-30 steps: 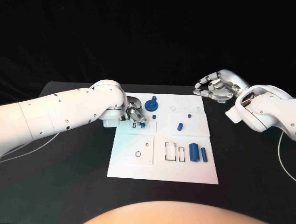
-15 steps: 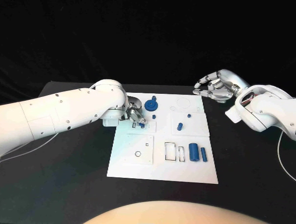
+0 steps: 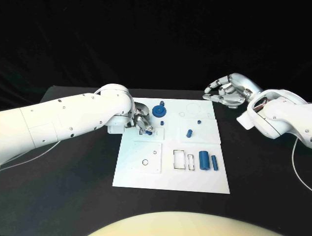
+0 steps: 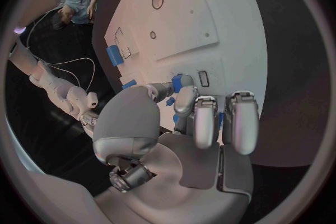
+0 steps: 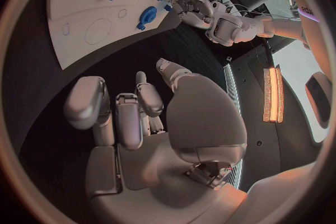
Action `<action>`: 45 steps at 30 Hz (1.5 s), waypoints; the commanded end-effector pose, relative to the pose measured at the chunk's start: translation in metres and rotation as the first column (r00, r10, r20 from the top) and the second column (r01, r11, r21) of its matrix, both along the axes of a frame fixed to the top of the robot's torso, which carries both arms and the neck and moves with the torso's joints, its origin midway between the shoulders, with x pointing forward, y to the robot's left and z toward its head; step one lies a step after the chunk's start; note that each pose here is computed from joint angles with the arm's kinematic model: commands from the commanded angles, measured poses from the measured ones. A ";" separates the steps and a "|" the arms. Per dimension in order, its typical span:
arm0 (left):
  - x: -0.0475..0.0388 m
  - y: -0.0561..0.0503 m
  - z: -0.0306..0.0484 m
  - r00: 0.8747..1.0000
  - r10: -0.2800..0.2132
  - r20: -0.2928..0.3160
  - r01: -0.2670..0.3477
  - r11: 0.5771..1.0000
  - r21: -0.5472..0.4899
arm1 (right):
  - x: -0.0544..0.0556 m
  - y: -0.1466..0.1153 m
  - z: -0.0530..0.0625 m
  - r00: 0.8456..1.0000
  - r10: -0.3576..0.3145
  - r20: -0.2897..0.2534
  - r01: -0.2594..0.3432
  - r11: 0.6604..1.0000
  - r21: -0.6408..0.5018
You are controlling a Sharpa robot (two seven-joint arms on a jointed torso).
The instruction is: Assemble the parts on the task board
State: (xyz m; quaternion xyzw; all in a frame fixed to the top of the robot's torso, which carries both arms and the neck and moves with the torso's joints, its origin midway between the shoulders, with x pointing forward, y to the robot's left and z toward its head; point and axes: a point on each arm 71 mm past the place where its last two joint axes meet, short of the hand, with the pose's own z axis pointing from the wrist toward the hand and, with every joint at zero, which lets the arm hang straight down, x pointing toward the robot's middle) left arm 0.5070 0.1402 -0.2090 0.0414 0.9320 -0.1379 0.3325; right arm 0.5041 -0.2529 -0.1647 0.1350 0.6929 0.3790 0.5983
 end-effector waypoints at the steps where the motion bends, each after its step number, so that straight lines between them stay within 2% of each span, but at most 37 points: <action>1: -0.0028 -0.002 -0.0011 1.000 -0.019 -0.022 0.019 1.000 0.008 | 0.000 0.001 -0.001 1.000 0.014 -0.005 -0.014 1.000 -0.004; 19: 0.0013 -0.001 -0.0013 1.000 0.002 -0.010 -0.002 1.000 0.004 | -0.001 0.001 -0.001 1.000 0.014 -0.005 -0.014 1.000 -0.004; 45: 0.0035 -0.001 -0.0036 0.999 0.008 -0.035 -0.008 1.000 0.006 | -0.001 0.000 -0.001 1.000 0.012 -0.005 -0.012 1.000 -0.004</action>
